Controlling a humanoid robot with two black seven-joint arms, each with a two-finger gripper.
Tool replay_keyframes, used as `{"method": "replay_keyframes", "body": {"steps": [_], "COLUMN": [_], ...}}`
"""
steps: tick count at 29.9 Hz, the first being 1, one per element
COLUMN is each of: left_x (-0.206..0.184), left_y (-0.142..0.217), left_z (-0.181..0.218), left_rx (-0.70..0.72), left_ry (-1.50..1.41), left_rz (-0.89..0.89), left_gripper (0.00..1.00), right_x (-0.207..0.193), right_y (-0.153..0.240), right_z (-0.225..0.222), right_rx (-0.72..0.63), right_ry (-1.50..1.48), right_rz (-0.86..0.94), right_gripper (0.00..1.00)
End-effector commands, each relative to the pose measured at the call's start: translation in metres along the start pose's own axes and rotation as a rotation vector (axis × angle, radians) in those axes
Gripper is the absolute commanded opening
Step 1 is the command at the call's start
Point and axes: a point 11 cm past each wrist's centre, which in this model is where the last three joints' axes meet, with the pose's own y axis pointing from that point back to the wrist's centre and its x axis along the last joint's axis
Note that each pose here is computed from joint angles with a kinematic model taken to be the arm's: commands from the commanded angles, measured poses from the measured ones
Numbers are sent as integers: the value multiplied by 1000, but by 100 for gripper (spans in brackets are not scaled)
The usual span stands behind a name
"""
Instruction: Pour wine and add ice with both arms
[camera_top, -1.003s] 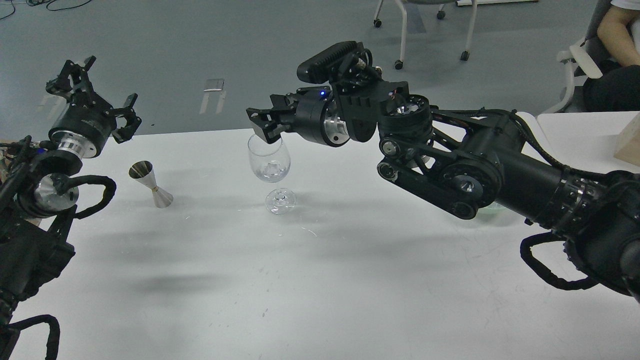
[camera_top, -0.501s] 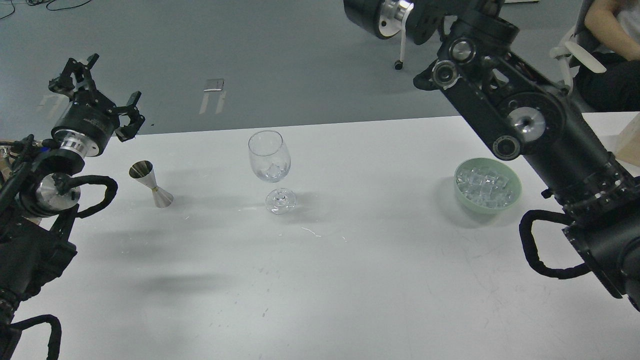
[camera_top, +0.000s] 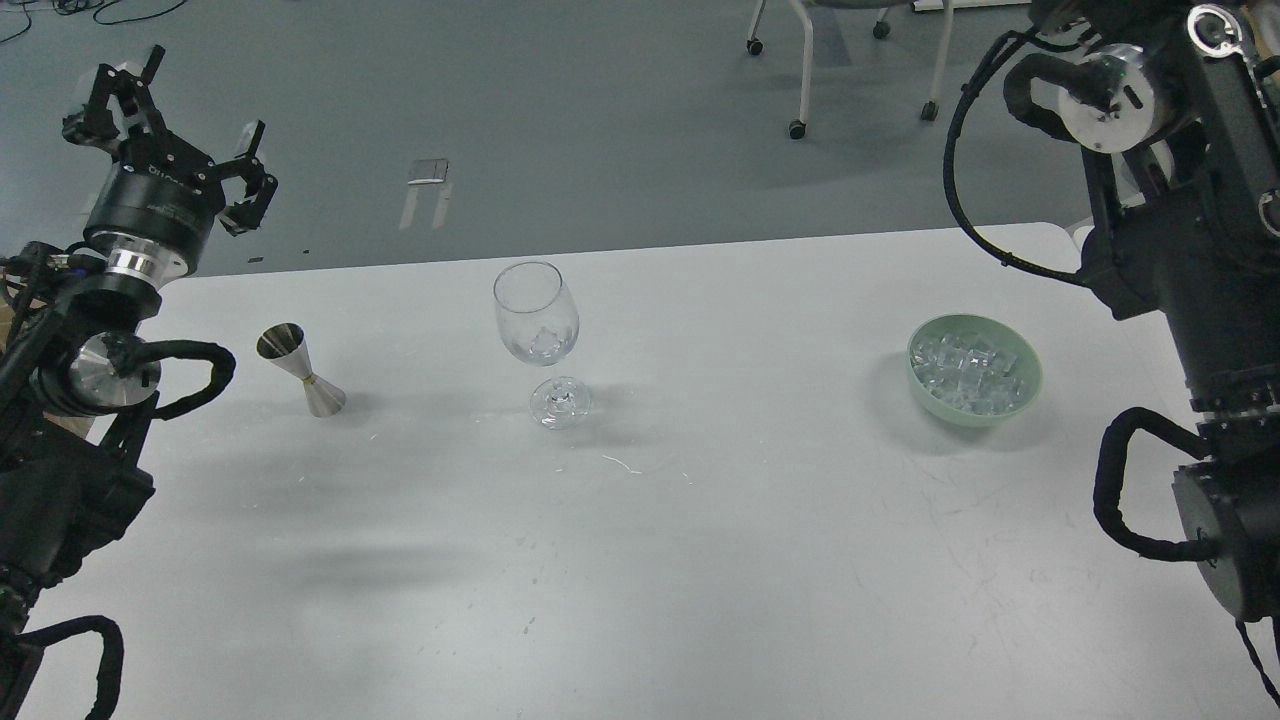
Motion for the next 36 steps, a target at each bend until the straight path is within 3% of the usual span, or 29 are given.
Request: {"method": "replay_keyframes", "body": {"steps": [1,7,21,36], "left_x": [0,3,7,-19], "left_y": [1,3,6,-3], "left_z": [0,-6,-4,-32], "left_rx": [-19,-7,4,1], "left_ry": [4,8,3,103], "left_rz": [4,20,24,14], "left_gripper": [98,98,98,98], "right_x": [39,86,110,114], "right_y": [13,41,98,118], "right_z": [9,47,105,120], "right_rx": [30,41,15,67], "right_ry": [-229,-560,-693,-760], "right_rz": [90,226,370,419], "right_gripper": [100,100,100,100]}}
